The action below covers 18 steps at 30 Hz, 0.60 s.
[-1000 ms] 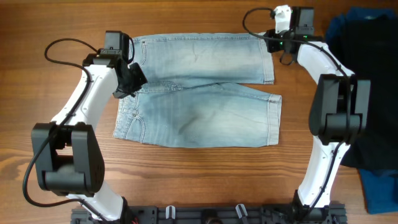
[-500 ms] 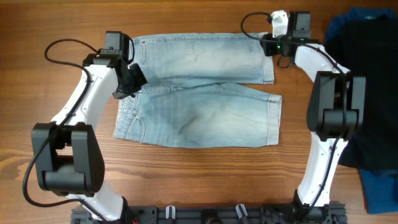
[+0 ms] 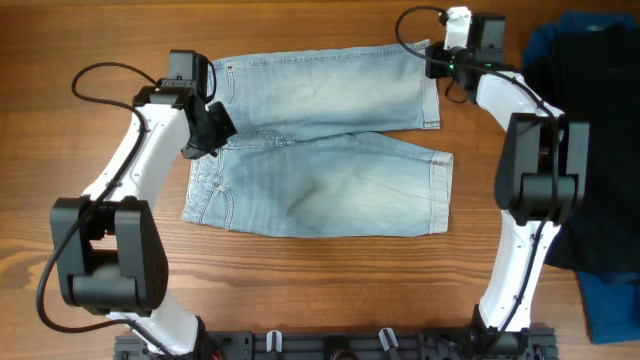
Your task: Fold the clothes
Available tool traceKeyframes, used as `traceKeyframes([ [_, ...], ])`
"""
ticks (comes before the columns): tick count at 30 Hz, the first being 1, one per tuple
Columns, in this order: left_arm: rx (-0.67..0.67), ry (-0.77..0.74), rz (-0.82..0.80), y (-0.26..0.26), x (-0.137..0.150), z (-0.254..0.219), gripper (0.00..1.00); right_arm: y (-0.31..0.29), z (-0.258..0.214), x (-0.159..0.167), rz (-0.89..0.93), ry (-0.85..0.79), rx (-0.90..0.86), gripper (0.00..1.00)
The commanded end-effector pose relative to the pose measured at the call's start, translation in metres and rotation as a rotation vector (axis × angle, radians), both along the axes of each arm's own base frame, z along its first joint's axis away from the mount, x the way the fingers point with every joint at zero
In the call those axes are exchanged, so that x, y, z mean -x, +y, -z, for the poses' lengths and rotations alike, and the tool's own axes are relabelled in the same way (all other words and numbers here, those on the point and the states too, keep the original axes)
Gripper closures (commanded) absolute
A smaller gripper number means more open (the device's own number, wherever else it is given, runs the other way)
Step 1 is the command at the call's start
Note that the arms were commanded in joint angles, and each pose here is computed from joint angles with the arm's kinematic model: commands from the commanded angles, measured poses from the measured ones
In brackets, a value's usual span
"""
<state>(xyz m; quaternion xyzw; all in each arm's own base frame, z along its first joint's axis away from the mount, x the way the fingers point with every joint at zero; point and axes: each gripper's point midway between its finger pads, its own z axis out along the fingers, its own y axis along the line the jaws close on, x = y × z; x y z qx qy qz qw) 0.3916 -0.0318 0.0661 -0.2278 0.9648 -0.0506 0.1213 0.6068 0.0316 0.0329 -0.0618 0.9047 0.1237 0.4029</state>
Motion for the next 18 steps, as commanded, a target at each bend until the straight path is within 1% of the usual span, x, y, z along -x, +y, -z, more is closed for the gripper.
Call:
traceKeyframes([
  [1,0.005,0.005,-0.003,-0.001,-0.001,0.002,0.96,-0.021,0.016,-0.004,0.092,0.016,0.027,0.96],
  [5,0.002,0.001,-0.001,-0.002,-0.002,0.002,0.96,-0.021,0.038,-0.006,0.092,0.018,0.027,0.96],
  [6,0.002,0.000,-0.001,-0.002,-0.002,0.002,0.96,-0.021,0.035,-0.009,0.093,0.003,0.027,0.96],
  [8,-0.004,-0.016,0.026,-0.002,-0.005,0.001,0.96,-0.022,0.002,-0.018,0.093,-0.065,0.025,0.96],
  [9,-0.010,-0.029,0.050,-0.003,-0.008,0.000,0.96,-0.021,-0.034,-0.019,0.091,-0.110,0.023,0.96],
  [11,-0.008,-0.051,0.050,-0.003,-0.013,-0.002,0.96,-0.014,-0.089,-0.005,0.063,-0.128,-0.001,0.96],
  [13,0.000,-0.107,0.061,-0.009,-0.026,-0.006,0.96,0.006,-0.118,0.026,-0.016,-0.053,-0.061,0.96],
  [14,0.008,-0.143,0.069,-0.013,-0.034,-0.010,0.96,0.010,-0.115,0.038,-0.029,-0.001,-0.077,0.96],
  [15,0.048,-0.219,0.098,-0.029,-0.050,-0.018,0.96,0.021,-0.077,0.080,-0.044,0.233,-0.101,0.96],
  [17,0.099,-0.261,0.138,-0.047,-0.058,-0.021,0.96,0.023,-0.045,0.108,-0.041,0.380,-0.108,0.96],
  [18,0.104,-0.269,0.146,-0.052,-0.061,-0.020,0.96,0.024,-0.034,0.117,-0.041,0.417,-0.110,0.96],
])
